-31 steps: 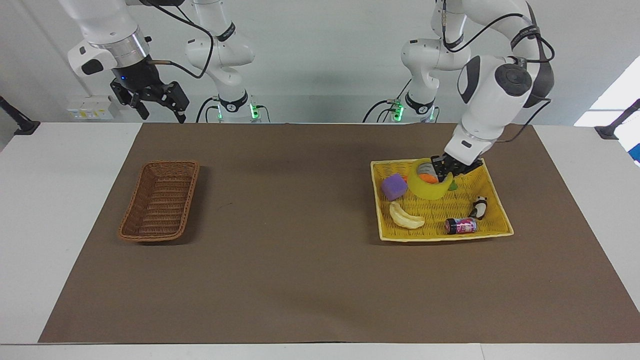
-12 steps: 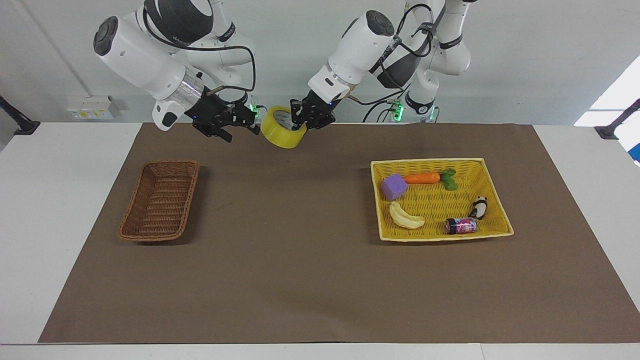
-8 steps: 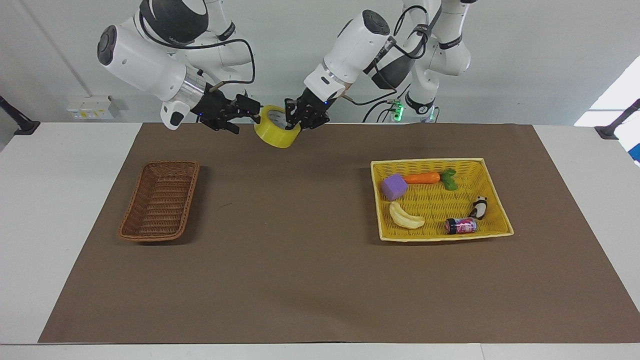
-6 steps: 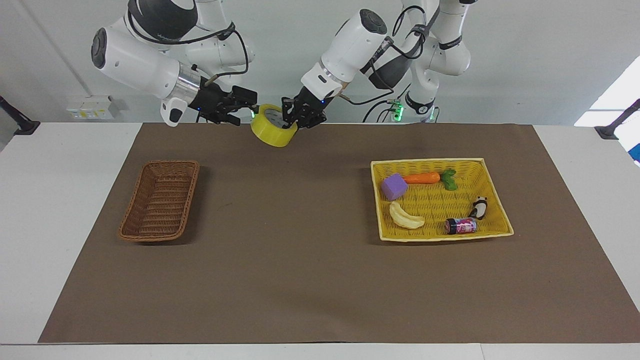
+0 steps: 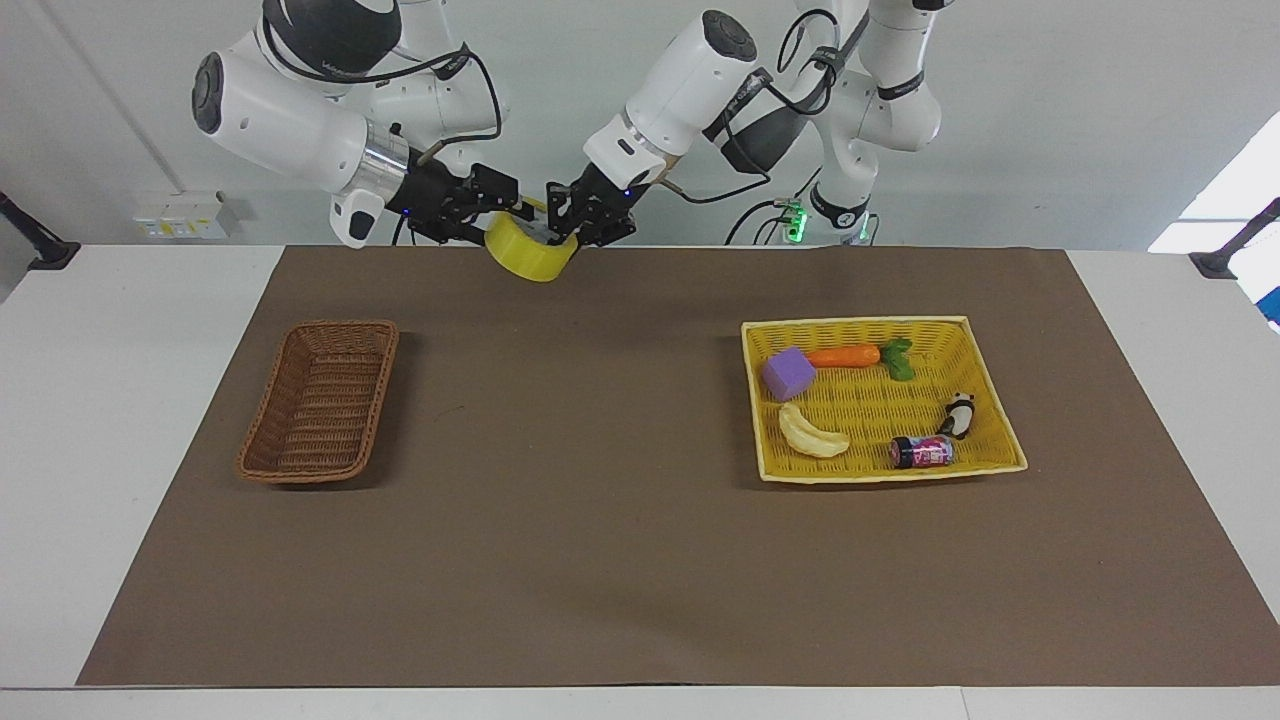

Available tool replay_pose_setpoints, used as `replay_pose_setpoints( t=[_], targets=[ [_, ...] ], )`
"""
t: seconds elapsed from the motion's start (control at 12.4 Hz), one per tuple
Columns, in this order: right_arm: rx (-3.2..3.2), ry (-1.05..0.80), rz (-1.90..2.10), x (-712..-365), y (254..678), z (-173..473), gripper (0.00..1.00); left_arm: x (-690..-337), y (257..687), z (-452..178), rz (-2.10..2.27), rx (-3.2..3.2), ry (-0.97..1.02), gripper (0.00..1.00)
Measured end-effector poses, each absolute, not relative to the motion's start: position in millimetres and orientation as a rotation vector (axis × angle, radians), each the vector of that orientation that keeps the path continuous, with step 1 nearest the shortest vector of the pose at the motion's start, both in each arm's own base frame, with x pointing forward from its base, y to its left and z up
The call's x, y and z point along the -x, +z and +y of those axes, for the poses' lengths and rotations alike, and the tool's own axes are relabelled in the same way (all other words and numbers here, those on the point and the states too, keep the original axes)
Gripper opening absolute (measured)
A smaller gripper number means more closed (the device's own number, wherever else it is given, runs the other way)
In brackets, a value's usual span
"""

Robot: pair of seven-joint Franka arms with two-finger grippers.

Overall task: Move tape to another basket
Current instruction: 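Carry the tape toward the basket while the right gripper reaches toward it, then grasp the tape with the right gripper while the left gripper holds it, then lower the tape into the basket while the left gripper withdraws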

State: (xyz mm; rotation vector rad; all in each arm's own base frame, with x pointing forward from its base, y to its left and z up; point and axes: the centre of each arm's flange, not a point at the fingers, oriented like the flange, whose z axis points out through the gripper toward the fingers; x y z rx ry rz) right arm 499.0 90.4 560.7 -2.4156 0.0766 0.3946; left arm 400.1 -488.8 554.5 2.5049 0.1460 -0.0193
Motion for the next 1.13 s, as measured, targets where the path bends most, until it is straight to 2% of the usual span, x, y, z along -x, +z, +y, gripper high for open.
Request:
replay_pose_setpoints(
  t=[0.24, 0.56, 0.81, 0.89, 1.13],
  targets=[
    [2.440, 0.371, 0.020, -499.2, 557.2, 86.5, 0.93, -400.4, 557.3, -489.9, 0.153, -2.494, -0.017, 0.22],
    [2.455, 0.371, 0.008, -498.8, 555.5, 86.1, 0.45, -399.7, 553.7, -496.5, 0.152, -2.486, -0.025, 0.22],
    [2.478, 0.369, 0.014, -499.3, 554.6, 80.6, 0.35, -400.9, 553.3, -502.7, 0.151, -2.474, -0.024, 0.22],
    [2.494, 0.363, 0.037, -501.2, 552.4, 69.9, 0.33, -402.2, 555.3, -503.2, 0.153, -2.466, -0.016, 0.30],
    [2.503, 0.350, 0.089, -504.2, 549.6, 46.6, 0.06, -404.6, 566.9, -502.1, 0.163, -2.445, 0.001, 0.68]
  ],
)
